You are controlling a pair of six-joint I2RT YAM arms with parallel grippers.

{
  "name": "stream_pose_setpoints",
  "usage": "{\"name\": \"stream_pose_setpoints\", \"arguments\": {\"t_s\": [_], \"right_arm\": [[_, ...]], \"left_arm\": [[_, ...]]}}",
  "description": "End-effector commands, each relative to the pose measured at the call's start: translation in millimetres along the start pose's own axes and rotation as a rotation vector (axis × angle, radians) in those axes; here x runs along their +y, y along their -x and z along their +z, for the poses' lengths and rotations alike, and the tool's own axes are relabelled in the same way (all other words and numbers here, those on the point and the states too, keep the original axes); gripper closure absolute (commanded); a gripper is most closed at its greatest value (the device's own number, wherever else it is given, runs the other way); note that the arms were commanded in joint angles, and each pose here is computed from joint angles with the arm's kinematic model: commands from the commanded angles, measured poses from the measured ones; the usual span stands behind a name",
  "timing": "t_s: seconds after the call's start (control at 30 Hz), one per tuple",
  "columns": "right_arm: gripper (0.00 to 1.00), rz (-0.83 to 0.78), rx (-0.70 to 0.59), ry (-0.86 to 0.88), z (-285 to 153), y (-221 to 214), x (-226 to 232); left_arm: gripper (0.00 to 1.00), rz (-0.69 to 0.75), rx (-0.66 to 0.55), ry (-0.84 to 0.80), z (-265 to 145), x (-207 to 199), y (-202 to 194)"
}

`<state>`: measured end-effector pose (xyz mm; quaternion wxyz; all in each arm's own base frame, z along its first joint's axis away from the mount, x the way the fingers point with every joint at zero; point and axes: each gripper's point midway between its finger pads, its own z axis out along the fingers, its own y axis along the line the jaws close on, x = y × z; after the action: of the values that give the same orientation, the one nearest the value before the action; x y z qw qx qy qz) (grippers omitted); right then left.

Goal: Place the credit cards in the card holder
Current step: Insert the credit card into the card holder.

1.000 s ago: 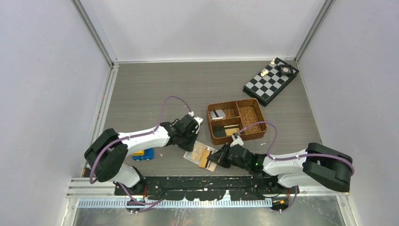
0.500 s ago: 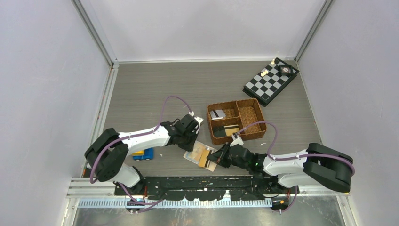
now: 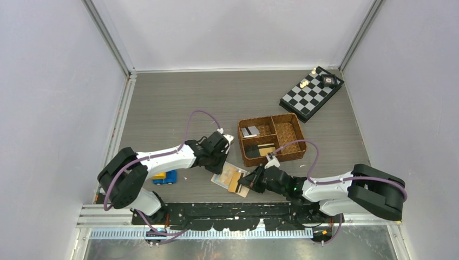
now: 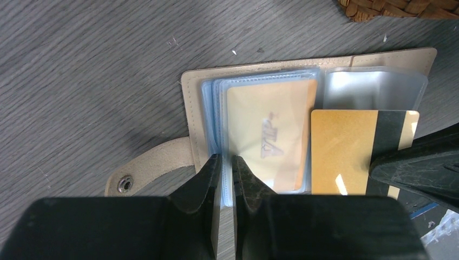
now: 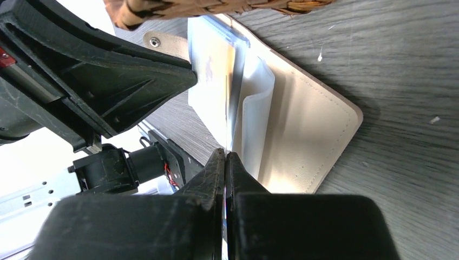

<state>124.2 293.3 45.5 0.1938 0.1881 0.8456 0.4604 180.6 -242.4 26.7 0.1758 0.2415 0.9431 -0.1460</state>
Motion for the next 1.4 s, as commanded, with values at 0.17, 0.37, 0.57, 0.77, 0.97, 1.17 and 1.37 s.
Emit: {"name": "stream_pose_setpoints", "arguments": {"t_s": [0.17,0.37,0.57,0.77,0.97,1.17,1.37], "right_arm": [[0.99,0.017,-0.03,0.037,5.7,4.8,9.2],[0.99,0.031,-0.041,0.015,7.3,6.1,2.1],[0.99,0.077,-0.06,-0.05,7.8,8.4,-16.5],[1.0,0.09,-0.079,-0.086,7.7,11.3,-25.3],[1.0,0.101,-0.102,-0.109,8.2,15.0,-31.6],[1.0,0.108,-0.116,-0.122,10.5,17.0,-35.1],[0.99,0.109,-0.124,-0.13,14.0,18.4,-38.9]], "left_arm": [[0.88,0.015,0.047,0.105,13.7,22.8,-15.3],[0.88,0.016,0.046,0.104,13.2,22.8,-15.1],[0.88,0.015,0.047,0.105,13.2,22.9,-15.6],[0.88,0.015,0.046,0.104,12.9,22.9,-15.5],[0.88,0.016,0.048,0.103,13.2,22.4,-16.1],[0.88,0.015,0.048,0.102,13.1,22.3,-15.4],[0.88,0.015,0.049,0.103,13.2,22.6,-16.1]]}}
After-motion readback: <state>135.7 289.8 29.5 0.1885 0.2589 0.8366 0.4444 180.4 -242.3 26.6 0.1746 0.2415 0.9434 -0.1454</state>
